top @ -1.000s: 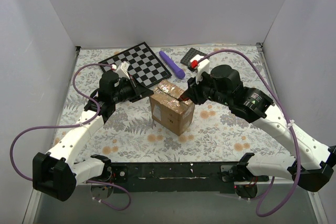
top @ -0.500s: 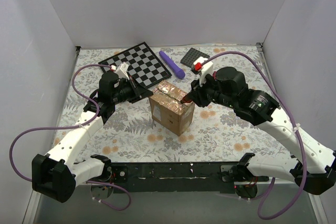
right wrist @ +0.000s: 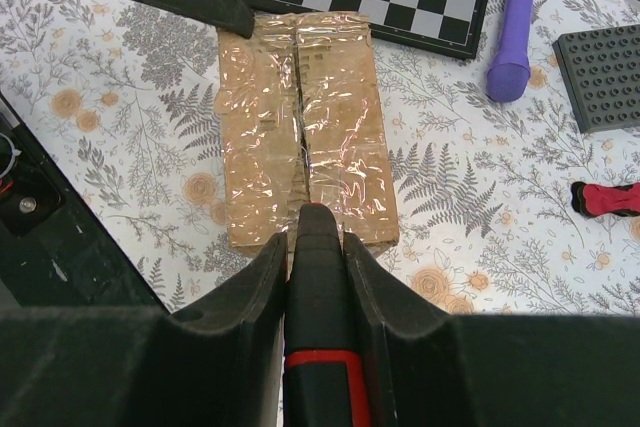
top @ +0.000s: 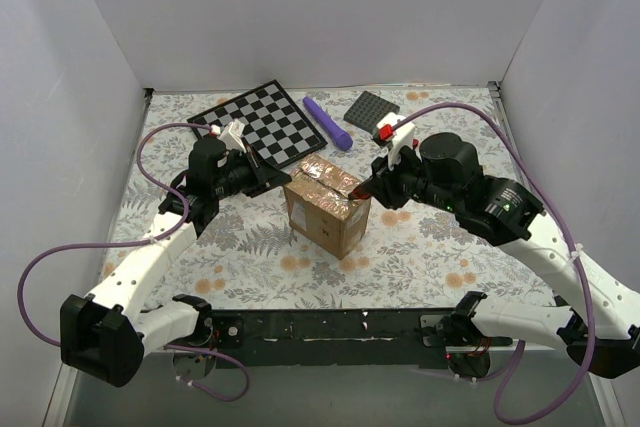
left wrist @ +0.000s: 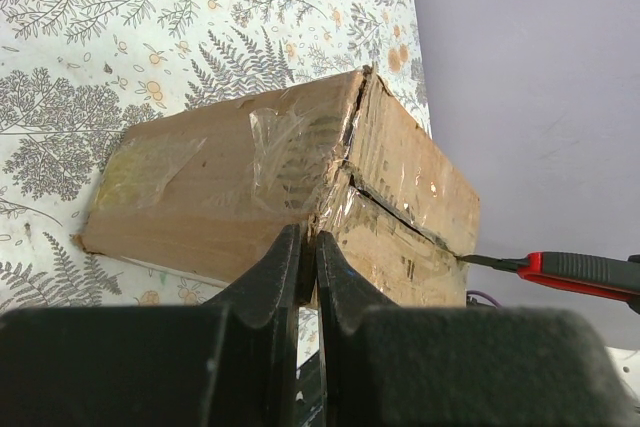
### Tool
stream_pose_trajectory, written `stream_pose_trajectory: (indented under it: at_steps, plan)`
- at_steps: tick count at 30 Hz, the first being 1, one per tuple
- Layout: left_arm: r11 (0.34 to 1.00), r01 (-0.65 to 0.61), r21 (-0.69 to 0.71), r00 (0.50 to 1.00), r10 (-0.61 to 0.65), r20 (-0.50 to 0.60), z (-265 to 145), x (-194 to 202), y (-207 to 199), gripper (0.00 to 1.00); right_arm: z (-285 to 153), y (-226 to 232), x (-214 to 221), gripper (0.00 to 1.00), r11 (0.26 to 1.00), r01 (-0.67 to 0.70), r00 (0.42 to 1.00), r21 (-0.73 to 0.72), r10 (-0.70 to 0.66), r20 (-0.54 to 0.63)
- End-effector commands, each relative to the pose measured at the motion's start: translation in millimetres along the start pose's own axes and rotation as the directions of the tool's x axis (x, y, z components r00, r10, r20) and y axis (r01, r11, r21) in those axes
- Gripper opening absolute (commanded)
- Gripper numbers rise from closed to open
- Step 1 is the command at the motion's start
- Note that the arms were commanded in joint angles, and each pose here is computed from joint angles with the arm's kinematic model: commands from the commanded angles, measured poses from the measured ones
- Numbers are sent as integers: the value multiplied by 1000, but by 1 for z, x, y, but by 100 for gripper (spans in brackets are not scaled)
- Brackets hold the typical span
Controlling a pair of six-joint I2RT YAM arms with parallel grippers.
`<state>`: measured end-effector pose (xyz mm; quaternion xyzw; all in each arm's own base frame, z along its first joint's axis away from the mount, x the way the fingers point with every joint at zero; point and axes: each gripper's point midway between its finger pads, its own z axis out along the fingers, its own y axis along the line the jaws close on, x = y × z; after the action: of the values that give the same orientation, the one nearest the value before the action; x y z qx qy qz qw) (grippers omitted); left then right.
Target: Unpack the express box
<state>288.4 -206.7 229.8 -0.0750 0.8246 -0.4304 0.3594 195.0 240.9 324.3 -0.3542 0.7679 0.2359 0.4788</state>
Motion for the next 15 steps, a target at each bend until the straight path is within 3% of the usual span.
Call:
stream_pose_trajectory:
  at_steps: [1, 15]
  plan:
    - [992, 7, -129, 990, 11, 138, -5, -30, 24, 0, -19, -3, 40, 1, 1000, 18, 990, 7, -17, -139]
    - [990, 15, -138, 990, 5, 143, -5, -31, 27, 0, -25, 0, 70, 1, 1000, 15, 976, -13, -17, -218]
